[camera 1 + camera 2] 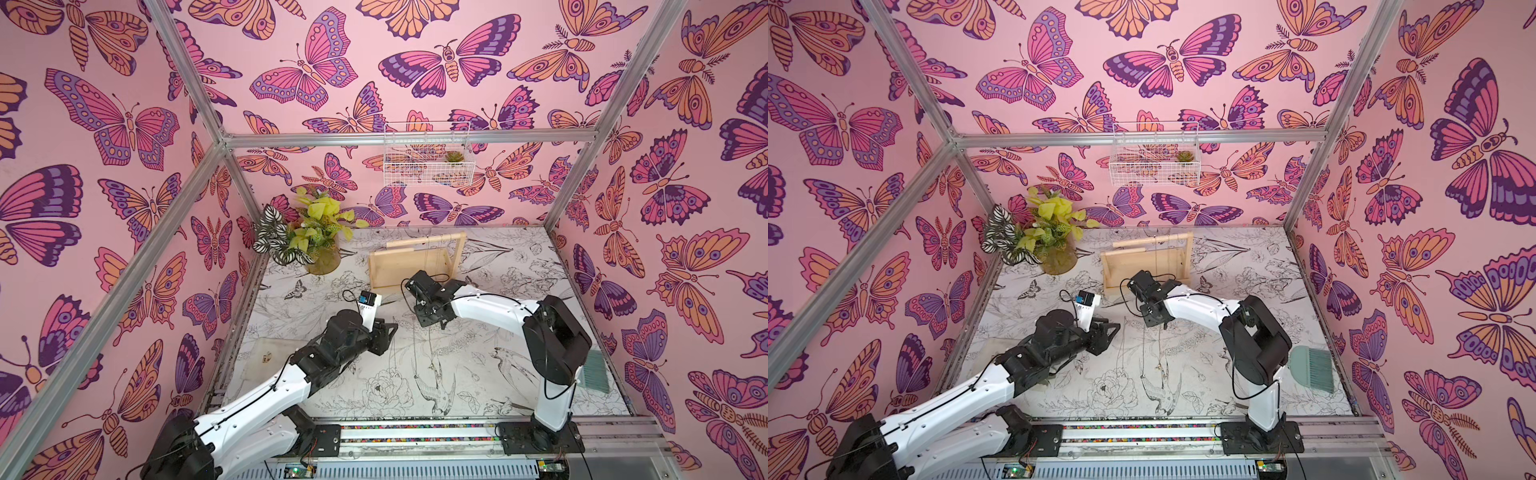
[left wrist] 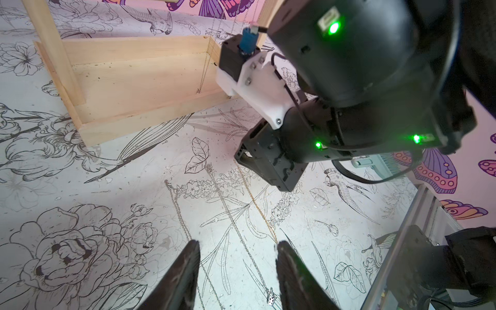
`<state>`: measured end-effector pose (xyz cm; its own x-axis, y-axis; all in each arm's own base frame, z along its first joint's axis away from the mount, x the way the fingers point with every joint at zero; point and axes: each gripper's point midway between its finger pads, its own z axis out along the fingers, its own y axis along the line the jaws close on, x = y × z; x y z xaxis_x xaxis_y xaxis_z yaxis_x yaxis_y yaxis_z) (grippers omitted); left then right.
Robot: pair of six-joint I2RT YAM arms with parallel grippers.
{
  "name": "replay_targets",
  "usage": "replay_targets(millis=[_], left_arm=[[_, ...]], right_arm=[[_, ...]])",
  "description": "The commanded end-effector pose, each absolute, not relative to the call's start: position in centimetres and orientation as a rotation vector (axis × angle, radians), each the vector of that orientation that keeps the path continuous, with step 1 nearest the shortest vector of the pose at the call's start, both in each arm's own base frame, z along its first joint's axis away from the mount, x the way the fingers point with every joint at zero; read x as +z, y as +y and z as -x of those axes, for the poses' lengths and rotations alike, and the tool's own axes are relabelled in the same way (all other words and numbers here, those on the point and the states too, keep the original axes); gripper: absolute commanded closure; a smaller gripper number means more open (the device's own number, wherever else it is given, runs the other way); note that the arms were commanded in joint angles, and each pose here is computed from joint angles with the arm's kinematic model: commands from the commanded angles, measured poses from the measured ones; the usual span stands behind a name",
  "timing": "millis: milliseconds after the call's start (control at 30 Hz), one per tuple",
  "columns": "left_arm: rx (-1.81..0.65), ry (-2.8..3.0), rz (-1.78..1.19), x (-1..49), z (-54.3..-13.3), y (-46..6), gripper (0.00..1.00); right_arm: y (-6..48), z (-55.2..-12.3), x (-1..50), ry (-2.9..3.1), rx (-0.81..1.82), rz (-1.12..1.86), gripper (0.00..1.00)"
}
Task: Take the necklace off the jewelry display stand
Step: Place the necklace at the center of the board.
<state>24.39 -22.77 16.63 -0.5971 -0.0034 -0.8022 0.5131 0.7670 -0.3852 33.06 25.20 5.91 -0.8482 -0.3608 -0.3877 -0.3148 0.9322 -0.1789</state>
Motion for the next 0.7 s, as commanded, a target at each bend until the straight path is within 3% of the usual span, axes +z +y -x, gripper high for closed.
replay_targets(millis=[0,33,67,167,267,400,567,600,667], left_arm=[[-0.752,2.114,-0.369,15.9,-24.2,-22.2,0.50],[-0.753,2.116,-0.367,15.9,-24.2,-22.2,0.50],[-0.754,2.117,-0.372,15.9,-24.3,-22.3,0.50],[-0.764,2.117,-0.378,16.1,-24.3,-22.6,0.50],[-0.780,2.131,-0.381,15.7,-24.3,-22.9,0.50],[-0.847,2.178,-0.515,14.3,-23.2,-25.5,0.50],[-0.800,2.132,-0.796,13.9,-21.2,-30.6,0.45],[-0.803,2.112,-0.837,13.9,-20.9,-31.4,0.49],[-0.818,2.076,-0.865,13.3,-20.8,-32.4,0.76]], right_arm=[[25.2,-32.9,8.2,2.633,-0.169,0.496,0.59],[27.5,-31.7,7.6,2.706,0.129,0.530,0.58],[28.2,-31.8,7.8,2.688,0.241,0.491,0.60],[24.8,-32.7,9.8,2.572,-0.235,0.461,0.59],[27.4,-30.9,8.6,2.676,0.160,0.460,0.58],[25.3,-31.6,9.3,2.636,0.016,0.409,0.58],[26.2,-31.9,9.3,2.647,0.081,0.434,0.58],[26.2,-32.0,9.3,2.655,0.095,0.426,0.58],[26.0,-32.3,9.2,2.678,0.139,0.380,0.59]])
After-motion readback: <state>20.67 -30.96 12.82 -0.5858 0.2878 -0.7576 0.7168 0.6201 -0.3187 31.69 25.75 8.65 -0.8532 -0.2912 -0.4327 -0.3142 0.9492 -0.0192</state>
